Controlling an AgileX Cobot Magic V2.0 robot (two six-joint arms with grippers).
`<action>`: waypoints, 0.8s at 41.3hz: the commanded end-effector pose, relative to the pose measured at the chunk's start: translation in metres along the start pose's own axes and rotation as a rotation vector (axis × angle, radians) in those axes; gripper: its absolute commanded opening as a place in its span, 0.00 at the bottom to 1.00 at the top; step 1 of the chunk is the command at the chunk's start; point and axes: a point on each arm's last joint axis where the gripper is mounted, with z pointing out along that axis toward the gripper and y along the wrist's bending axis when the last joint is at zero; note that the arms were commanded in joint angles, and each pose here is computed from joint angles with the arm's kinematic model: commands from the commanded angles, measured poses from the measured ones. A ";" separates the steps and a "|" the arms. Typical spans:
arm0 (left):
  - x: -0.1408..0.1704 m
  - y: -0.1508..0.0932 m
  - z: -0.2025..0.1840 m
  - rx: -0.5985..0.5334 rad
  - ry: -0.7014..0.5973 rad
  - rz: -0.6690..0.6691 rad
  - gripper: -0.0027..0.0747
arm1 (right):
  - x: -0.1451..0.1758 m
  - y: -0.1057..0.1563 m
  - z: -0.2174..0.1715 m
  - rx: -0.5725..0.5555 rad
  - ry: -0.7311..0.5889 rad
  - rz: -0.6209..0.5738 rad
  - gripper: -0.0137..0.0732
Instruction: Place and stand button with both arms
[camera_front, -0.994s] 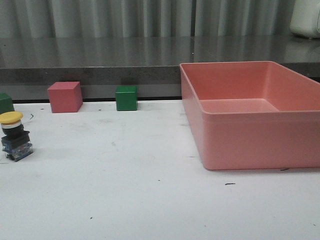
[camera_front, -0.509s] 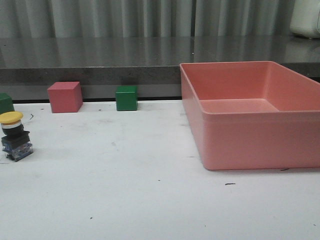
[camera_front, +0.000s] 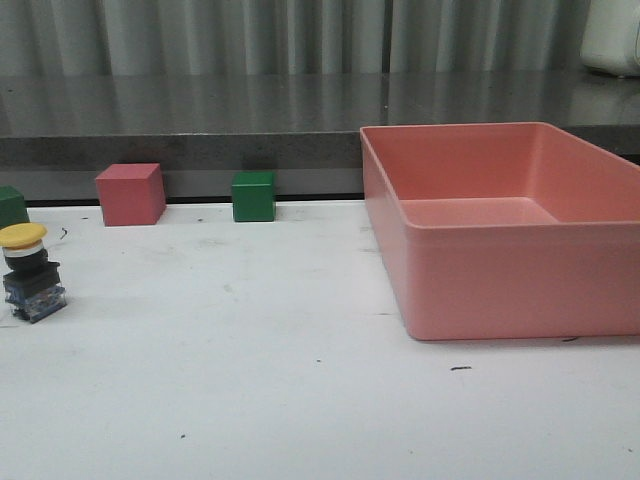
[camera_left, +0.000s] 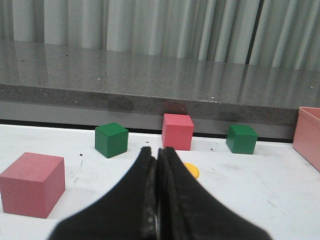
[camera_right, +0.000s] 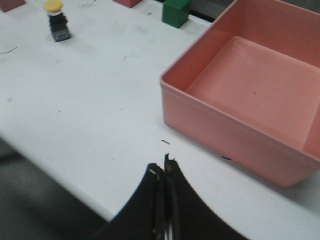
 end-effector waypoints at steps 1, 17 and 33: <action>-0.004 0.000 -0.002 0.005 -0.096 -0.013 0.01 | 0.007 -0.006 -0.004 0.086 -0.196 0.039 0.08; -0.004 0.000 -0.002 0.005 -0.096 -0.013 0.01 | 0.087 -0.021 0.021 0.393 -0.569 0.161 0.08; -0.004 0.000 -0.002 0.005 -0.096 -0.013 0.01 | 0.092 -0.024 0.021 0.464 -0.634 0.156 0.08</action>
